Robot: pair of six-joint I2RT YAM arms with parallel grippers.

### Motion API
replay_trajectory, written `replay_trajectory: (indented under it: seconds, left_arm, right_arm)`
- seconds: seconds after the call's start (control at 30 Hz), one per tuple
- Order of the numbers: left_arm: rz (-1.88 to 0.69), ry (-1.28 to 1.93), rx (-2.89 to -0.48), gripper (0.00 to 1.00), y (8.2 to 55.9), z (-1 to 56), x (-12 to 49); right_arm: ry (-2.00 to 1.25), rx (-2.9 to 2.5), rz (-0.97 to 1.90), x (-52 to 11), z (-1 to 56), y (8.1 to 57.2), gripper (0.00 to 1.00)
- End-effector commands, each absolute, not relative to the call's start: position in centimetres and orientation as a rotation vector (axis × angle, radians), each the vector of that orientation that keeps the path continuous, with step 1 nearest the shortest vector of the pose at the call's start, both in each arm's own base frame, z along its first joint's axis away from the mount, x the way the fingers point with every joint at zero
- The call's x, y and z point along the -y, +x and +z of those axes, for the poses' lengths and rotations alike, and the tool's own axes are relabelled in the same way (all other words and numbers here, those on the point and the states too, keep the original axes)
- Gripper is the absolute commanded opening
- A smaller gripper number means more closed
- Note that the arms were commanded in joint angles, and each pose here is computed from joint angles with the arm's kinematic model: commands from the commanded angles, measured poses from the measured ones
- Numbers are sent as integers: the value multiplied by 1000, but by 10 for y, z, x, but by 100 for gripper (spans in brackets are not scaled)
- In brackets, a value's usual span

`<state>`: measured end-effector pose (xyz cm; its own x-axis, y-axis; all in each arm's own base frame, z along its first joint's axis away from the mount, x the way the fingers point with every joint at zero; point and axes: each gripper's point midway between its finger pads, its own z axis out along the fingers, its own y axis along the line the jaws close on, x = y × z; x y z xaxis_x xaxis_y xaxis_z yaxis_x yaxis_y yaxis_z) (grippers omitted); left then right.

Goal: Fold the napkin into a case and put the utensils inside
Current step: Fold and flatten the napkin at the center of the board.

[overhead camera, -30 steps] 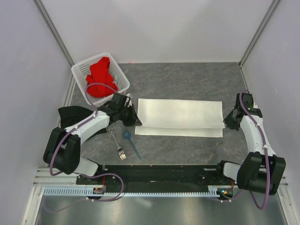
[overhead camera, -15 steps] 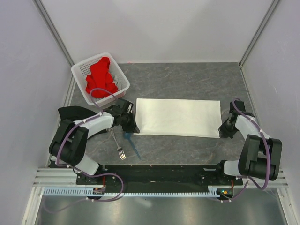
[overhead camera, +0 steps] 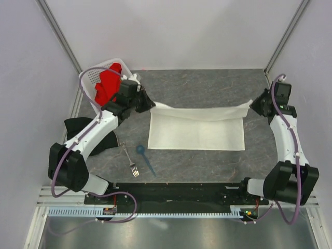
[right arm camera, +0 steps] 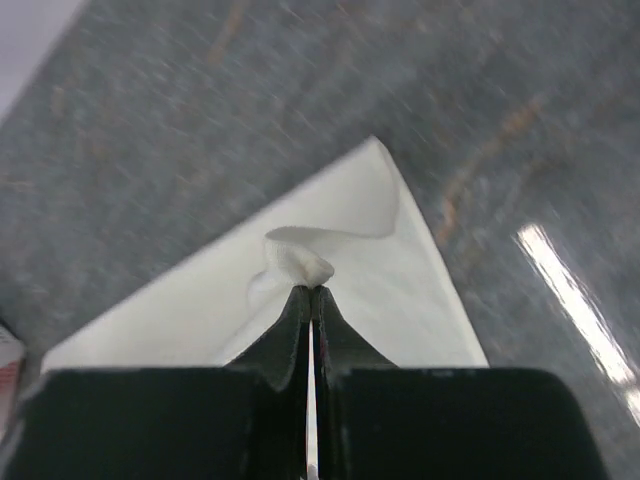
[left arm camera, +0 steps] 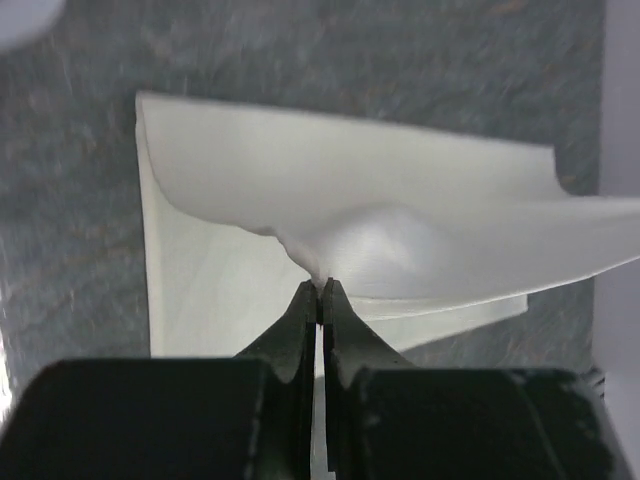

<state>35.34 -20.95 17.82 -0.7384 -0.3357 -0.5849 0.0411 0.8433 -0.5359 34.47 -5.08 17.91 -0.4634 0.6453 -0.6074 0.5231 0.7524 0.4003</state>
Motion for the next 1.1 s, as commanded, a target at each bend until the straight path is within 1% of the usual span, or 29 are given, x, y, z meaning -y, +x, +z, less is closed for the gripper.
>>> replay_trajectory:
  seconds: [0.0, 0.07, 0.13, 0.17, 0.2, 0.23, 0.3, 0.4, 0.57, 0.6, 0.63, 0.67, 0.7, 0.77, 0.8, 0.83, 0.87, 0.9, 0.93, 0.97, 1.0, 1.07]
  left_arm:
    - [-595, -188, -2100, 2, 429, 224, 198]
    - [-579, -184, -2075, 2, 455, 228, 199]
    - [-586, -187, -2006, 2, 480, 244, 195]
    - [-591, -175, -2025, 2, 489, 230, 198]
    - [-598, -175, -2006, 2, 499, 232, 196]
    - [-614, -166, -1990, 2, 507, 238, 198]
    - [-629, -150, -2017, 2, 516, 226, 200]
    - [-665, -143, -2034, 2, 513, 227, 204]
    - [-684, -178, -2146, 2, 479, 211, 199]
    - [-692, -181, -2186, 2, 467, 199, 198]
    - [-716, -187, -2188, 2, 455, 206, 198]
    - [-717, -201, -2228, 2, 443, 199, 195]
    - [-705, -225, -2286, 2, 426, 179, 191]
    - [-713, -267, -2315, 2, 401, 177, 184]
    - [-707, -288, -2375, 2, 383, 155, 181]
    - [-724, -303, -2378, 2, 371, 156, 180]
    - [-726, -309, -2402, 2, 362, 147, 179]
    - [-717, -320, -2457, 2, 346, 128, 176]
    - [-712, -323, -2476, 2, 338, 121, 174]
    - [-713, -325, -2484, 2, 330, 119, 173]
    - [-698, -334, -2522, 2, 317, 104, 171]
    - [-687, -337, -2546, 2, 307, 94, 171]
  right_arm:
    - [732, -2016, 336, 51, 235, 425, 0]
    - [696, -1961, 345, 55, 248, 450, 0]
    - [670, -1953, 362, 59, 252, 478, 0]
    - [663, -1961, 382, 58, 251, 488, 0]
    - [636, -1978, 431, 53, 248, 504, 0]
    - [643, -1987, 458, 51, 244, 510, 0]
    - [636, -1997, 487, 46, 241, 521, 0]
    - [647, -2046, 465, 43, 233, 513, 0]
    - [702, -2139, 393, 43, 212, 467, 0]
    - [712, -2161, 385, 40, 204, 449, 0]
    - [732, -2175, 357, 43, 198, 439, 0]
    - [742, -2182, 340, 41, 200, 424, 0]
    - [760, -2228, 333, 38, 181, 408, 0]
    - [777, -2244, 314, 37, 173, 386, 0]
    - [803, -2299, 308, 33, 149, 368, 0]
    - [808, -2318, 317, 30, 142, 360, 0]
    - [803, -2324, 329, 26, 139, 352, 0]
    - [812, -2366, 325, 23, 121, 338, 0]
    - [804, -2378, 326, 21, 115, 332, 0]
    - [801, -2382, 310, 22, 112, 327, 0]
    - [821, -2405, 270, 25, 99, 316, 0]
    - [825, -2404, 279, 23, 93, 310, 0]
